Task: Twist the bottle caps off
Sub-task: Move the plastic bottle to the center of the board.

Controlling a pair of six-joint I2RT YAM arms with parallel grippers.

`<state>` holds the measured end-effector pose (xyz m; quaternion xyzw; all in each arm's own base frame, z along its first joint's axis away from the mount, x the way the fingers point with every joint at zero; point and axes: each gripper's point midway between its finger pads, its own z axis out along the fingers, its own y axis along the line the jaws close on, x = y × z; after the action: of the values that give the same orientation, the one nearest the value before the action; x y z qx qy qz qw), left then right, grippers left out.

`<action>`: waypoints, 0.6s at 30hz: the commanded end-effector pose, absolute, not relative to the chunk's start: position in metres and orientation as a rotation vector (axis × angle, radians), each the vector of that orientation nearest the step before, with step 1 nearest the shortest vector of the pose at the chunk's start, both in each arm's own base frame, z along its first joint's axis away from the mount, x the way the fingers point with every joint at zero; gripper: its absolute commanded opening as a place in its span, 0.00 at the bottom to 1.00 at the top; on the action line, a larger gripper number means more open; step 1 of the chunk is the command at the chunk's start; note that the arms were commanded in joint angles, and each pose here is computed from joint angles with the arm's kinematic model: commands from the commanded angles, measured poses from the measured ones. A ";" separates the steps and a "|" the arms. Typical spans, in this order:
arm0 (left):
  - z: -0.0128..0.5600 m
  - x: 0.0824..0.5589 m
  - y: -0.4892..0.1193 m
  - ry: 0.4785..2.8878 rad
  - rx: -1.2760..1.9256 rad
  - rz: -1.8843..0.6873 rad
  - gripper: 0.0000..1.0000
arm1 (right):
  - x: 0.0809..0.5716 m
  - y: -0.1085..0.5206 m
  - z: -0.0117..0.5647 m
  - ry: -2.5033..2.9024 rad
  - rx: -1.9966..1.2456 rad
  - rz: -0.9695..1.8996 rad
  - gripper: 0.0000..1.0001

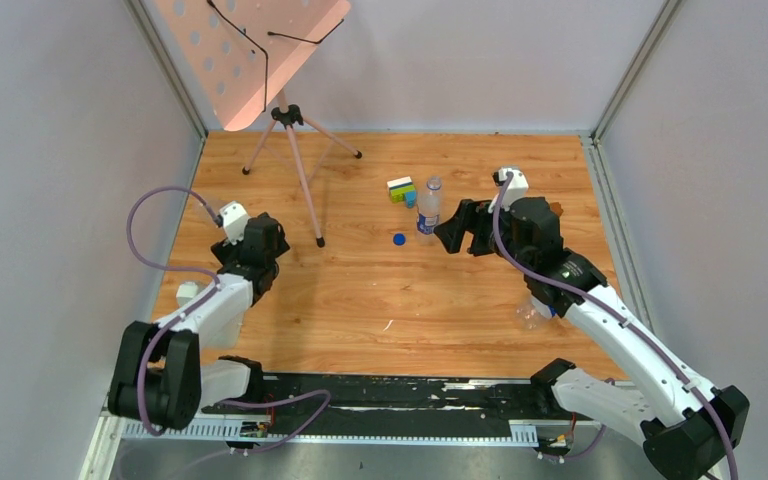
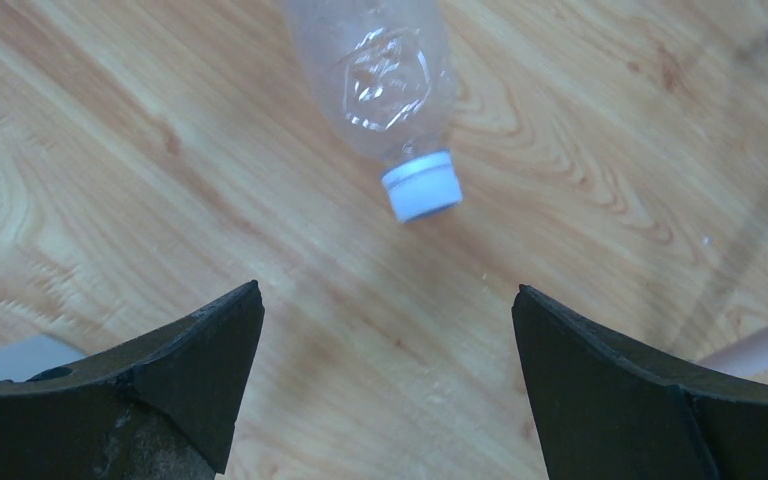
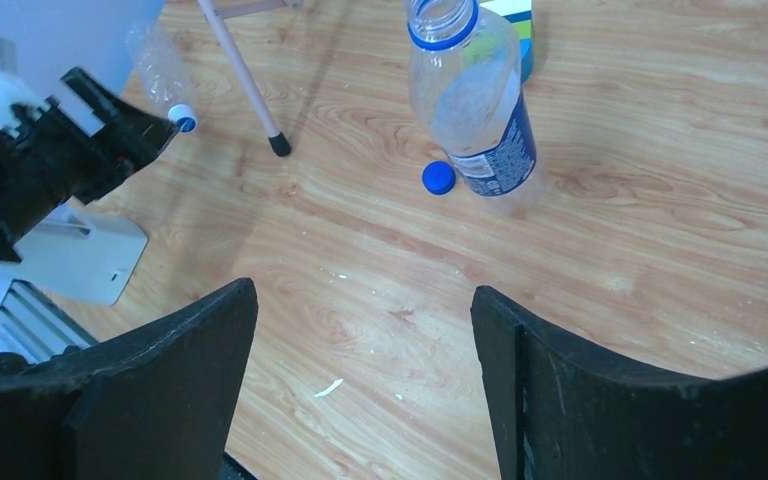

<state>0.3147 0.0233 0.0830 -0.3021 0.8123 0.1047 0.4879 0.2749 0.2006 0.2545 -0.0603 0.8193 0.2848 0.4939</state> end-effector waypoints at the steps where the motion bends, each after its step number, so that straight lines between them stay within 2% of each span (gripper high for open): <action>1: 0.104 0.357 0.028 1.883 -0.835 0.209 1.00 | 0.262 0.205 0.262 1.971 -0.135 0.784 0.79; 8: 0.087 0.396 0.033 1.876 -0.955 0.127 0.95 | 0.253 0.210 0.261 1.979 -0.152 0.837 0.79; 16: 0.060 0.402 0.040 1.883 -1.024 0.154 0.94 | 0.249 0.210 0.255 1.995 -0.152 0.852 0.79; 18: 0.055 0.404 0.041 1.891 -1.034 0.151 0.91 | 0.249 0.211 0.254 1.999 -0.155 0.854 0.79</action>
<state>0.3824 0.0360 0.0419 -0.3900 0.8028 0.0834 0.4433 0.2512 0.2086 0.2475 -0.0668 0.8212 0.3309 0.4602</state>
